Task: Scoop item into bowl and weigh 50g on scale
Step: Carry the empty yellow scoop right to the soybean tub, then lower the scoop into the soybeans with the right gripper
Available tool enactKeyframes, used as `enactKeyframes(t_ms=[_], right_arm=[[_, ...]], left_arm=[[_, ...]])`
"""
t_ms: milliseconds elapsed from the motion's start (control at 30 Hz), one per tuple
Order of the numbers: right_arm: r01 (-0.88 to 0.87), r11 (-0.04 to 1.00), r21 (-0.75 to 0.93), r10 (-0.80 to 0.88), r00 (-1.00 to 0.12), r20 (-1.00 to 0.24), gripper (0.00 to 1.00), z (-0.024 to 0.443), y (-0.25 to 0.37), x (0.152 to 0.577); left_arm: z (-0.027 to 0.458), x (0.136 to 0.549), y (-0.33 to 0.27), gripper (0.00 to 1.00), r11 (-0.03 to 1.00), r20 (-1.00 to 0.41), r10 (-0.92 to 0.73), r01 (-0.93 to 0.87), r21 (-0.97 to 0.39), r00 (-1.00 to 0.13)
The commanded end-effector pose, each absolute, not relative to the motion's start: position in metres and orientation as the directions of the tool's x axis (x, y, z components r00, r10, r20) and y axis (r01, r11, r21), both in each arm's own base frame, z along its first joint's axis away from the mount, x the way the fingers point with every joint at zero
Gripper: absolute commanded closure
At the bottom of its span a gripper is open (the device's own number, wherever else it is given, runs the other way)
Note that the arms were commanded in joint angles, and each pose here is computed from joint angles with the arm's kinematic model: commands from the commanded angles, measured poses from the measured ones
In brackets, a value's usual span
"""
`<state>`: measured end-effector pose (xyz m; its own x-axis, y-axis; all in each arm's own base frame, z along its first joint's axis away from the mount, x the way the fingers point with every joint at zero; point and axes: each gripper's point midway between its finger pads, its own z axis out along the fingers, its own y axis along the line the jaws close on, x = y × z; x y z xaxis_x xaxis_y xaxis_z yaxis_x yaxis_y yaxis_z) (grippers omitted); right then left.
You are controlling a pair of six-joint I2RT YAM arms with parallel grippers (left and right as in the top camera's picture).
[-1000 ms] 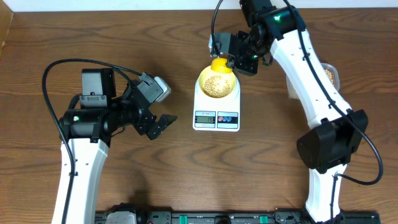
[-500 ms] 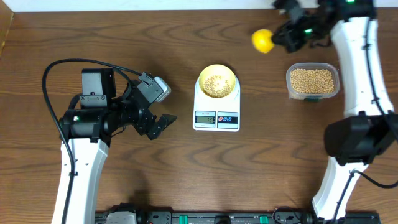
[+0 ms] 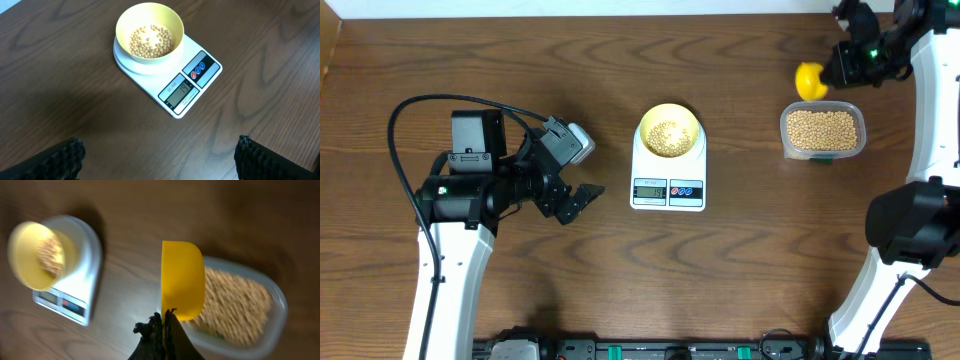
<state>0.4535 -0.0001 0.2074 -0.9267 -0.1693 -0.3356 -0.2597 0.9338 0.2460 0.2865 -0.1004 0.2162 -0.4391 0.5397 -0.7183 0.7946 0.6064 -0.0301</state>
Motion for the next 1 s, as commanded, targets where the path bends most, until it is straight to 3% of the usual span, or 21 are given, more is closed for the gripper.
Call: enactKeyframes(t_ms=[0,333,967], right_arm=[[-0.183,0.979,0.087,-0.154,-0.951,-0.267,0.99,0.208,-0.029,0.440],[-0.075,0.996,0.057,-0.068,-0.992,-0.108,0.99,0.158,-0.040,0.421],[-0.063,0.996,-0.067,-0.068,-0.994,-0.082,0.99,0.133,-0.057,0.430]], left_arm=[[0.219,0.287,-0.100,0.02,0.598,-0.725,0.544,0.801,-0.018,-0.422],[0.219,0.287,-0.100,0.02,0.598,-0.725,0.544,0.801,-0.018,-0.422],[0.219,0.287,-0.100,0.02,0.598,-0.725,0.544,0.801,-0.018,-0.422]])
